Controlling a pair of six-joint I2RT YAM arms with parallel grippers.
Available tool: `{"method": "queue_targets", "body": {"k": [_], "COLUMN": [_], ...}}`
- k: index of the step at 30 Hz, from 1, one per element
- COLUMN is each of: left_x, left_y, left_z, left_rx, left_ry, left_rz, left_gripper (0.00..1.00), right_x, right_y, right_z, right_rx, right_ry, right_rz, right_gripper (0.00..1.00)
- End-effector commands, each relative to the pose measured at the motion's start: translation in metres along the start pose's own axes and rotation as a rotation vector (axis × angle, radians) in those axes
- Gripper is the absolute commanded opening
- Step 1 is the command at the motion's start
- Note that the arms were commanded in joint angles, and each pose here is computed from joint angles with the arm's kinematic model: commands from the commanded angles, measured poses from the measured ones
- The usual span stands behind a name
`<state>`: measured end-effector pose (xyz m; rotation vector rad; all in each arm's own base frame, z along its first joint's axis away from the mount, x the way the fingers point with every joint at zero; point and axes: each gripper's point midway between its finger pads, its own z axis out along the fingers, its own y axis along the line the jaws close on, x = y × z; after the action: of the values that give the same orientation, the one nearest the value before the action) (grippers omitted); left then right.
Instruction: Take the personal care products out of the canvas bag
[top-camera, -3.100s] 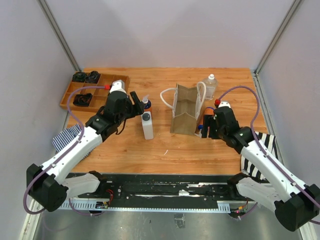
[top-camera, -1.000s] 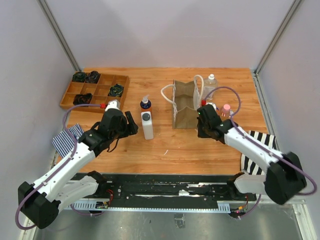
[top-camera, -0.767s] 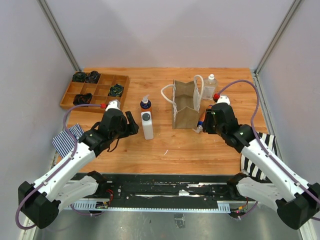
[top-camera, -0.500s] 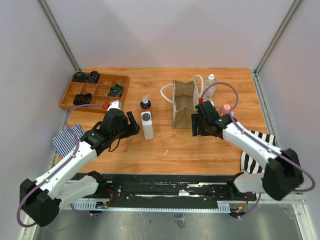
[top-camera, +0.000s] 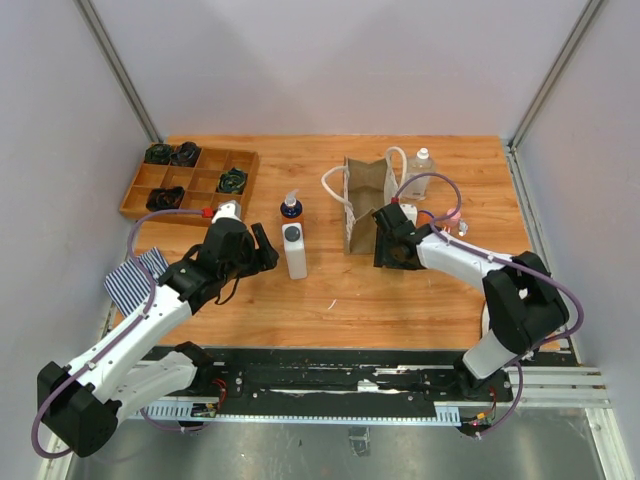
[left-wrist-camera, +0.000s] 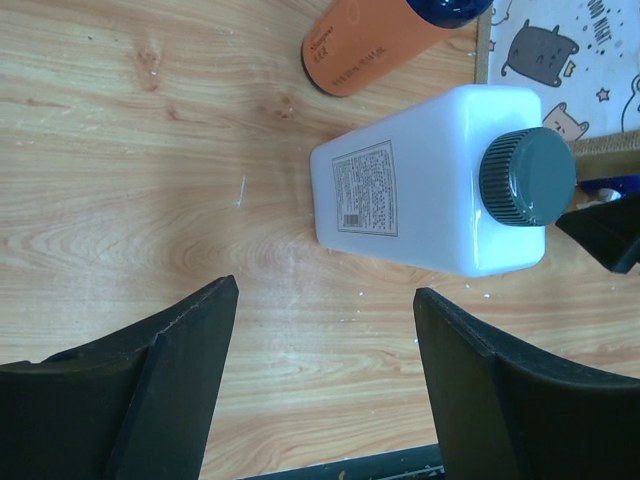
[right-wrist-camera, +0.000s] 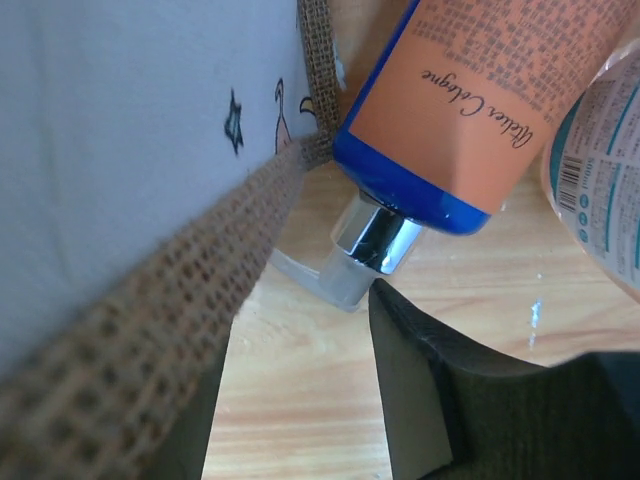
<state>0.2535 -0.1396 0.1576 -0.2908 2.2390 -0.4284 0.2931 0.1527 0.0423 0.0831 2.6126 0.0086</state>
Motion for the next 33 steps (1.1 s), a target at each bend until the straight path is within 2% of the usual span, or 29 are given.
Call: {"method": "queue_targets", "body": {"k": [1,7,8,11,13,17,20,23,24,27,29,33], "left_x": [-0.002,-0.001,-0.001,-0.002,-0.002,0.000,0.001,0.003,0.004,0.005,0.005,0.001], "left_y": [0.000,0.002,0.003,0.002,0.002,0.001,0.002,0.001,0.000,-0.001,-0.001,0.002], "left_z": [-0.003,-0.003,-0.002,-0.003,-0.003,-0.001,-0.001,0.001,0.002,0.003,0.003,-0.001], "left_rx": [-0.001,-0.010,-0.010,-0.009,-0.006,-0.003,-0.003,0.004,0.006,0.010,0.006,-0.004], "left_ry": [-0.011,-0.009,-0.007,-0.009,-0.011,-0.002,-0.001,0.003,0.005,0.014,0.015,0.001], "left_rz": [0.019,0.027,0.028,0.027,0.027,0.028,0.027,0.023,0.021,0.020,0.020,0.025], "left_gripper": [0.76,0.76,0.76,0.76,0.76,0.76,0.76,0.77,0.77,0.76,0.76,0.77], "right_x": [-0.011,-0.010,-0.009,-0.007,-0.007,-0.009,-0.010,-0.013,-0.014,-0.017,-0.017,-0.019], "right_y": [0.007,0.000,-0.001,-0.004,-0.007,-0.007,-0.009,-0.011,-0.012,-0.010,-0.006,-0.003], "right_z": [0.015,0.028,0.029,0.030,0.029,0.020,0.007,-0.002,-0.003,0.000,0.003,0.010], "right_rx": [0.029,0.099,0.106,0.121,0.128,0.113,0.106,0.096,0.098,0.100,0.088,0.073], "right_ry": [-0.071,-0.063,-0.060,-0.060,-0.065,-0.075,-0.094,-0.116,-0.118,-0.116,-0.104,-0.110], "right_rz": [0.104,0.104,0.102,0.096,0.093,0.076,0.050,0.047,0.046,0.050,0.074,0.159], "right_gripper": [0.57,0.57,0.53,0.26,0.13,0.03,0.02,0.03,0.08,0.37,0.50,0.53]}}
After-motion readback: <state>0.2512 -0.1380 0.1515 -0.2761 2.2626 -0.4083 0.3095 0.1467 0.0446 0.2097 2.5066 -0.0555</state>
